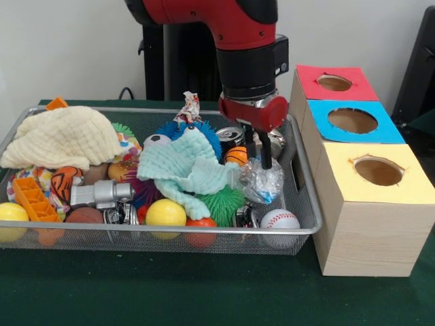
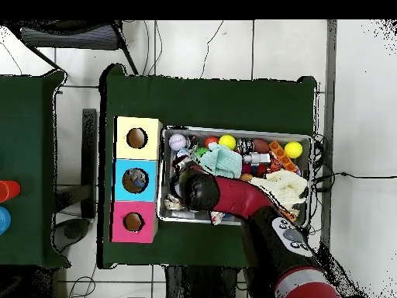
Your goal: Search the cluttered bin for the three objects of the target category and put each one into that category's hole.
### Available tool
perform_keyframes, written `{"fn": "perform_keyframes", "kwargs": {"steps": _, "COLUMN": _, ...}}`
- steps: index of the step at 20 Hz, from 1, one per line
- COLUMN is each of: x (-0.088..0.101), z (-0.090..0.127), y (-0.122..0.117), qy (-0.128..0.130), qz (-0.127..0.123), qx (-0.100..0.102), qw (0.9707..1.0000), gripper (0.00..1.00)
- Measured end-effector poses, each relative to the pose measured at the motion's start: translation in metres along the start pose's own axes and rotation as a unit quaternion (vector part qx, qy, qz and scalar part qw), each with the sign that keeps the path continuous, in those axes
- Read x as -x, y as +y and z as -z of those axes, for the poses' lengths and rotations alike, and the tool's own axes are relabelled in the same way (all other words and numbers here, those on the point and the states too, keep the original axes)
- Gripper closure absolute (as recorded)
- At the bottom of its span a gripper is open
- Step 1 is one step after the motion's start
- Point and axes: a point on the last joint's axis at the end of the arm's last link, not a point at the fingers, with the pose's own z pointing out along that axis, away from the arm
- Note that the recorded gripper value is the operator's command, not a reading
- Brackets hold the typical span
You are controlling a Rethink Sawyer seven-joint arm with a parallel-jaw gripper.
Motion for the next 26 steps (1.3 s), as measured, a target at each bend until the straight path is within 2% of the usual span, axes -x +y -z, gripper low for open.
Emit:
{"fn": "perform_keyframes", "kwargs": {"steps": 3, "x": 0.003, "z": 0.009, "y": 0.0, "qy": -0.001, "qz": -0.002, "qx": -0.009, "qw": 1.0, "gripper": 1.0}}
{"fn": "perform_keyframes", "kwargs": {"steps": 6, "x": 0.005, "z": 0.027, "y": 0.002, "qy": 0.006, "qz": -0.007, "qx": -0.026, "qw": 0.9996, "gripper": 1.0}}
{"fn": "perform_keyframes", "kwargs": {"steps": 12, "x": 0.007, "z": 0.055, "y": 0.006, "qy": 0.019, "qz": -0.015, "qx": -0.045, "qw": 0.9987, "gripper": 1.0}}
{"fn": "perform_keyframes", "kwargs": {"steps": 17, "x": 0.004, "z": 0.075, "y": 0.013, "qy": 0.023, "qz": -0.022, "qx": -0.051, "qw": 0.9982, "gripper": 1.0}}
{"fn": "perform_keyframes", "kwargs": {"steps": 21, "x": -0.006, "z": 0.094, "y": 0.03, "qy": 0.021, "qz": -0.023, "qx": -0.051, "qw": 0.9982, "gripper": 1.0}}
{"fn": "perform_keyframes", "kwargs": {"steps": 26, "x": -0.019, "z": 0.104, "y": 0.042, "qy": 0.021, "qz": -0.018, "qx": -0.052, "qw": 0.9982, "gripper": 1.0}}
